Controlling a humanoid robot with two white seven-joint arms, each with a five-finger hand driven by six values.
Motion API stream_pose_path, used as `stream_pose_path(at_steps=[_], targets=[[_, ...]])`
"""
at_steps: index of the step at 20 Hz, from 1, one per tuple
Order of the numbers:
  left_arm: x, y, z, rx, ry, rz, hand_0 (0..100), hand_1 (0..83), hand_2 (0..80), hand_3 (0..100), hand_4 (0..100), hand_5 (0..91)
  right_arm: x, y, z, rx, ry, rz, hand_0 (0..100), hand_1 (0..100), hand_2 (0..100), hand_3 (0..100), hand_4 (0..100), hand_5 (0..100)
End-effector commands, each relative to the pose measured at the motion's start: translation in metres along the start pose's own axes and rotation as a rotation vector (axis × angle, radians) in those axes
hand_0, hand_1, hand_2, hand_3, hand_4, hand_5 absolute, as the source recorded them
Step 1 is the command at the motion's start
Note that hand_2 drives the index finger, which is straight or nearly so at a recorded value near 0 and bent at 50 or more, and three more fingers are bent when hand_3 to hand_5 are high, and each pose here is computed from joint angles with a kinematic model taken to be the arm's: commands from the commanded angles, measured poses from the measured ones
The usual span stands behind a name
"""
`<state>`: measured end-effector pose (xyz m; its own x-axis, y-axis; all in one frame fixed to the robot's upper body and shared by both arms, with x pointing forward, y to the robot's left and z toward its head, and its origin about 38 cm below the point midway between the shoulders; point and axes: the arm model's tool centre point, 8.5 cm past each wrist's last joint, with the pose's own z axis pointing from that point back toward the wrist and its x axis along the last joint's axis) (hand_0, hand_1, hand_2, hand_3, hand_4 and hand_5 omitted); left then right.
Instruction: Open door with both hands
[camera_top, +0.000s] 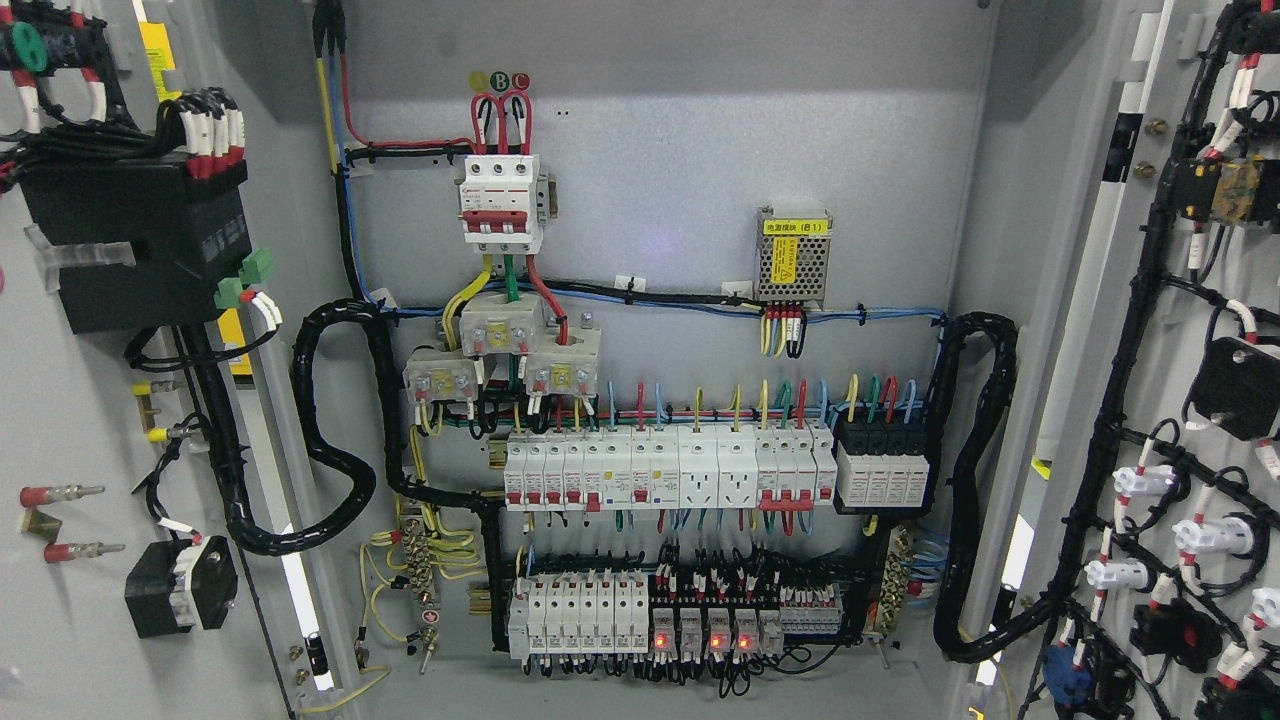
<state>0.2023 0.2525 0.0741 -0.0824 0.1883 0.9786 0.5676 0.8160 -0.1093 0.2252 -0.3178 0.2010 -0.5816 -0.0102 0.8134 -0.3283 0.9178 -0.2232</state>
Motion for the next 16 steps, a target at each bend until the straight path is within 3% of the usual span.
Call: stream_pose_path(at_steps=[1,10,16], targets=[[0.072,0.012,-0.008,-0.009,-0.176,-0.151,0,0.0,0.0,2,0,0.0,0.014,-0.022,-0.008,0.022,-0.019,0.082,23,0,0,0,0,0],[0.100,0.044,0.005,0.075,-0.248,-0.170,0,0.0,0.0,1,0,0.0,0.014,-0.030,-0.006,-0.027,-0.010,0.006,23,0,0,0,0,0],[0.108,0.043,0.009,0.024,-0.282,-0.157,0,0.0,0.0,1,0,0.0,0.015,-0.034,-0.004,-0.043,-0.014,0.004,23,0,0,0,0,0]])
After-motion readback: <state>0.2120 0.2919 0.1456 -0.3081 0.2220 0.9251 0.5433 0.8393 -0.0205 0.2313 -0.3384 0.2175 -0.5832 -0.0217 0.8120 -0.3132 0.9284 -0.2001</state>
